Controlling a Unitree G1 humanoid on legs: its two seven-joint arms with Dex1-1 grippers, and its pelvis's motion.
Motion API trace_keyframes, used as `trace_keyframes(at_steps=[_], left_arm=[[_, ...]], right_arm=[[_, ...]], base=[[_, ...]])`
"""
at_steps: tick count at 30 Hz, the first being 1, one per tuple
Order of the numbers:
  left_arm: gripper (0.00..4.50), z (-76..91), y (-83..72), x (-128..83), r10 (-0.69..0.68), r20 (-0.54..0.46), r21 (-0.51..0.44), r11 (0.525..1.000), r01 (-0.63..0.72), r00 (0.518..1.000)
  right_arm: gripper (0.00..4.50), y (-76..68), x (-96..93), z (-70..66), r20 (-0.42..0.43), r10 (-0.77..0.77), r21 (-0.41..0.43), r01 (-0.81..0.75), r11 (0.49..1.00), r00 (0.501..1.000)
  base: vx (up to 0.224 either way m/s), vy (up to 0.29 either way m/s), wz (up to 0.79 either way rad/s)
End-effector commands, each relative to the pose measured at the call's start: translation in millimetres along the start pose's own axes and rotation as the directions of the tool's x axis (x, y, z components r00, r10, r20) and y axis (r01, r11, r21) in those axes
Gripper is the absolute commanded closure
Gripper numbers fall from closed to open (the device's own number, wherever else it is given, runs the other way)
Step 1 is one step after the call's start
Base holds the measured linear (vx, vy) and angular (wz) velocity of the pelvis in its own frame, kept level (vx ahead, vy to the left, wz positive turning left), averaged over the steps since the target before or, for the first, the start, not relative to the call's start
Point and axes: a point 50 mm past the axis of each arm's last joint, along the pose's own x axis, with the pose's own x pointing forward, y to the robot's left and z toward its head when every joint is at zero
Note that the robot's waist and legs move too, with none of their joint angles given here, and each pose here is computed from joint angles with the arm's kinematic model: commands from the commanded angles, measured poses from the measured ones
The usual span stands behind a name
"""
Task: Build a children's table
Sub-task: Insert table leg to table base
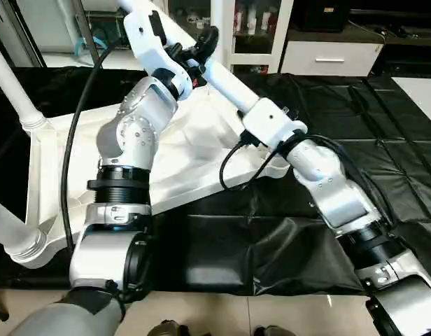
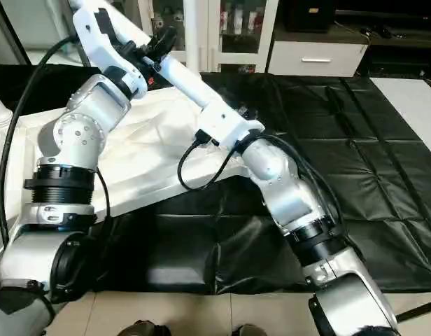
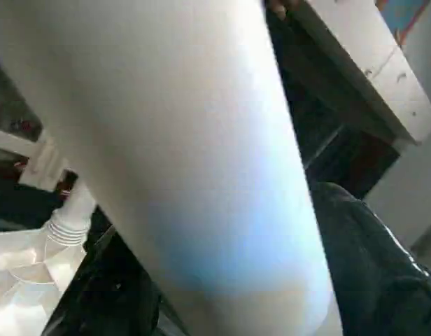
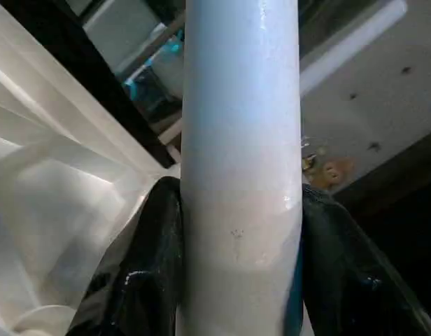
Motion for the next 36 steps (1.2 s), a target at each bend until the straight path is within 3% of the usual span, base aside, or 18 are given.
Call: trace_keyframes(at_steps=[1,12,20,22,24,25,27,28,29,30,35,36], left_arm=[[1.73,4.6,7.5,-1,0.046,0.02,-0.061,0.997,-0.045,0.999],[2.44,4.3,-0.6,-1,-0.001,0.021,-0.11,0.994,0.004,1.0],[2.55,7.1,0.2,-3,-0.014,0.032,-0.122,0.992,0.018,0.999],[2.57,8.5,-0.6,-3,-0.04,0.037,-0.11,0.993,0.044,0.999],[2.6,10.7,-4.2,-3,-0.102,0.04,-0.081,0.991,0.105,0.994],[2.63,12.5,-8.5,-4,-0.168,0.037,-0.05,0.984,0.169,0.985],[2.66,14.7,-13.1,-5,-0.249,0.021,-0.017,0.968,0.249,0.968],[2.7,14.8,-13.4,-5,-0.254,0.02,-0.015,0.967,0.255,0.967],[2.7,15.4,-14.7,-5,-0.286,0.006,-0.001,0.958,0.286,0.958],[2.7,16.6,-16.8,-5,-0.338,-0.022,0.014,0.941,0.339,0.941],[2.79,19.1,-26.1,-7,-0.453,-0.092,0.013,0.89,0.456,0.887],[2.79,19.2,-31.4,-9,-0.508,-0.128,0.008,0.859,0.513,0.852]], right_arm=[[2.67,-18.7,2.6,8.6,0.054,-0.1,-0.029,0.102,0.994,0.993],[2.68,-20.5,6.6,8.0,0.071,-0.141,-0.063,0.145,0.987,0.988],[2.68,-21.2,7.6,6.1,0.076,-0.145,-0.073,0.151,0.986,0.986],[2.68,-17.5,8.1,8.6,0.103,-0.101,-0.01,0.102,0.995,0.99],[1.98,-11.8,8.0,13.1,0.145,-0.035,0.073,0.025,0.997,0.989],[1.98,-8.6,7.8,16.3,0.169,0.003,0.15,-0.029,0.988,0.986],[1.89,-5.9,8.0,19.7,0.188,0.058,0.309,-0.115,0.944,0.98],[1.77,-5.7,8.0,19.9,0.19,0.062,0.318,-0.122,0.94,0.98],[1.77,-6.0,8.2,20.4,0.196,0.086,0.39,-0.158,0.907,0.977],[1.77,-7.4,7.1,22.0,0.221,0.141,0.493,-0.235,0.838,0.965],[1.22,-16.5,-2.6,18.9,0.256,0.304,0.592,-0.398,0.701,0.918],[1.14,-21.3,-8.4,14.2,0.248,0.385,0.631,-0.449,0.633,0.889]], base=[[0.0,0.0,0.0],[0.0,0.0,0.0],[0.0,0.0,0.0],[0.0,0.0,0.0],[0.0,0.0,0.0],[0.0,0.0,0.0],[0.0,0.0,0.0],[0.0,0.0,0.0],[0.0,0.0,0.0],[0.0,0.0,0.0],[0.0,0.0,0.0],[0.0,0.0,0.0]])
